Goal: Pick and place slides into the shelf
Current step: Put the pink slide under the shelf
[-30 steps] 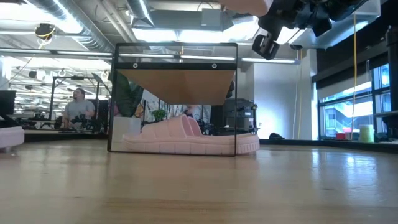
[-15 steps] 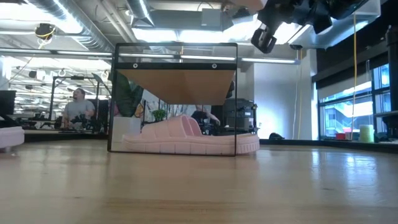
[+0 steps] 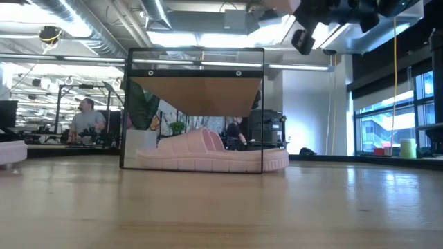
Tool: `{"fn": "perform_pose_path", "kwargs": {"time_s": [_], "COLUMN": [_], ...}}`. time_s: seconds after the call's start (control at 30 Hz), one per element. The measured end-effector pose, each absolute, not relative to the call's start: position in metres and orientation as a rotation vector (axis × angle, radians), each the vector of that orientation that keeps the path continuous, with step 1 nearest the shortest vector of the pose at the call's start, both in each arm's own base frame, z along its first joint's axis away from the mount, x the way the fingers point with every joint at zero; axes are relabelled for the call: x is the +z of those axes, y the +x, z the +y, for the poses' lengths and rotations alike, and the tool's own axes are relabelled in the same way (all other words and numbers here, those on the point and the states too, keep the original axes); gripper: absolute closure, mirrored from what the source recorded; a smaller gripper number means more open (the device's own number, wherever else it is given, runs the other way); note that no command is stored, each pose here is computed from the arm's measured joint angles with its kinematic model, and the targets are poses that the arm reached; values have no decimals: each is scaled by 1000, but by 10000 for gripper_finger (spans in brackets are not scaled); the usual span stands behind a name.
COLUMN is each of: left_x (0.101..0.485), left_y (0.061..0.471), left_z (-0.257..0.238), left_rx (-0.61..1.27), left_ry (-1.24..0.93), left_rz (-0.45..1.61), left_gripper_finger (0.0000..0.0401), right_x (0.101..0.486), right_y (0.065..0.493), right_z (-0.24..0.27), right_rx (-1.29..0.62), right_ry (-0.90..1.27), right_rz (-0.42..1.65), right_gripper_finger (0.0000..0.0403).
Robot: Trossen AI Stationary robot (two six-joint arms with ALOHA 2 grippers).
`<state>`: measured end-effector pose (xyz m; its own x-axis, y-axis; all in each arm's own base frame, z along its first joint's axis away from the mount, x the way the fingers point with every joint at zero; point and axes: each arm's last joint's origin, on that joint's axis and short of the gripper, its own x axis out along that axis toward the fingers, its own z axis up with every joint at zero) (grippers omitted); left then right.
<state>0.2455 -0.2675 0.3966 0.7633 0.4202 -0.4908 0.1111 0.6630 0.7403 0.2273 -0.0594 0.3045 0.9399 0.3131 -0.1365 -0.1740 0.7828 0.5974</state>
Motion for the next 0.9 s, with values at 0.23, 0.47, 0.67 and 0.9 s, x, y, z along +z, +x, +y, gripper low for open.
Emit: {"fn": "perform_pose_path", "kwargs": {"time_s": [0.23, 0.47, 0.67, 0.9], "left_x": [408, 386, 363, 342], "left_y": [239, 247, 233, 192], "left_z": [-259, -247, -213, -169], "left_rx": [263, 379, 514, 584], "left_ry": [559, 473, 329, 133], "left_rz": [649, 670, 689, 630], "left_gripper_finger": [224, 224, 224, 224], "right_x": [305, 307, 310, 297], "right_y": [200, 174, 154, 136], "right_z": [-88, -115, -127, -137], "right_rx": [20, -151, -229, -376], "right_ry": [662, 698, 668, 679], "right_rz": [236, 205, 179, 272], "right_gripper_finger": [381, 380, 381, 381]}}
